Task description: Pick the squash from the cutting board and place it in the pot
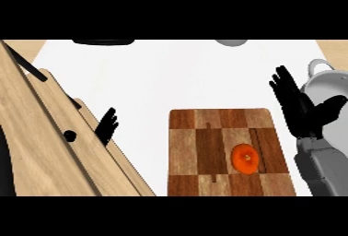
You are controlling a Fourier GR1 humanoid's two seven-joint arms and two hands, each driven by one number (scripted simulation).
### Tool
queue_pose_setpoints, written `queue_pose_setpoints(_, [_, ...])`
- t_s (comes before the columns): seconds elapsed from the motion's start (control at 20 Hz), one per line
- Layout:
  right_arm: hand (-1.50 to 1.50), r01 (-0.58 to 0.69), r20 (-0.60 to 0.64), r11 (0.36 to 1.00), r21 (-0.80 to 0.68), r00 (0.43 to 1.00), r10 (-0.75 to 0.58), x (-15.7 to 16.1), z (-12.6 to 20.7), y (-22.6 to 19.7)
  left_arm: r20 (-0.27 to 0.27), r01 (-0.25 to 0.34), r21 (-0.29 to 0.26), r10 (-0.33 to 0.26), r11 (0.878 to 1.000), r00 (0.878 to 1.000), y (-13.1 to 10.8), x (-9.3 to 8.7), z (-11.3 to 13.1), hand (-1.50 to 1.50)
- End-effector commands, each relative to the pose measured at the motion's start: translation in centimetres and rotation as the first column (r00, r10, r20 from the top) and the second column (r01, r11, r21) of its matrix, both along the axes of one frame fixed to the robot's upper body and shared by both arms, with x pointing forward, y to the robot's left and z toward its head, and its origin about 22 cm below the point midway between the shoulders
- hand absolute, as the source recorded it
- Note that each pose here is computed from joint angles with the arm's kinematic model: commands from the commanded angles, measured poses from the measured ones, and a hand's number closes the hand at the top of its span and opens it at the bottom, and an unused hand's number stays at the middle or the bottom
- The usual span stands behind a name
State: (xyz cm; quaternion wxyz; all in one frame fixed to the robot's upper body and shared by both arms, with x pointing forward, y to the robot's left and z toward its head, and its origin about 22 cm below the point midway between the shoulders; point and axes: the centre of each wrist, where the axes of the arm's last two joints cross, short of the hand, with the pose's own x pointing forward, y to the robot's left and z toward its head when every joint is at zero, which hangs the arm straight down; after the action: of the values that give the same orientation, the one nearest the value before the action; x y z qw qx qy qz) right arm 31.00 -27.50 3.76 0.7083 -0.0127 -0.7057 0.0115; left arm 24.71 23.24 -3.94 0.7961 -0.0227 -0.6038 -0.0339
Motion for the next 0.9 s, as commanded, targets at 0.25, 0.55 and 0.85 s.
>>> queue_pose_setpoints(0.25, [1.5, -0.486, -0.134, 0.84, -0.243, 0.874, 0.467, -5.5, -2.3, 5.5, 0.036, 0.104, 0.16, -0.111, 0.982, 0.993, 2.2, 1.1, 1.8, 0.0])
queue_pose_setpoints(0.55, [-1.5, 0.105, 0.507, 0.956, -0.273, 0.861, 0.05, -7.8, -1.7, 5.3, -0.019, 0.098, 0.113, -0.096, 0.989, 0.995, 2.6, 0.5, 1.3, 0.0])
queue_pose_setpoints(0.85, [-1.5, 0.025, 0.491, 0.941, -0.339, 0.857, 0.154, -13.1, 3.2, 4.4, -0.02, 0.146, 0.114, -0.145, 0.983, 0.989, 2.3, 1.1, 2.4, 0.0])
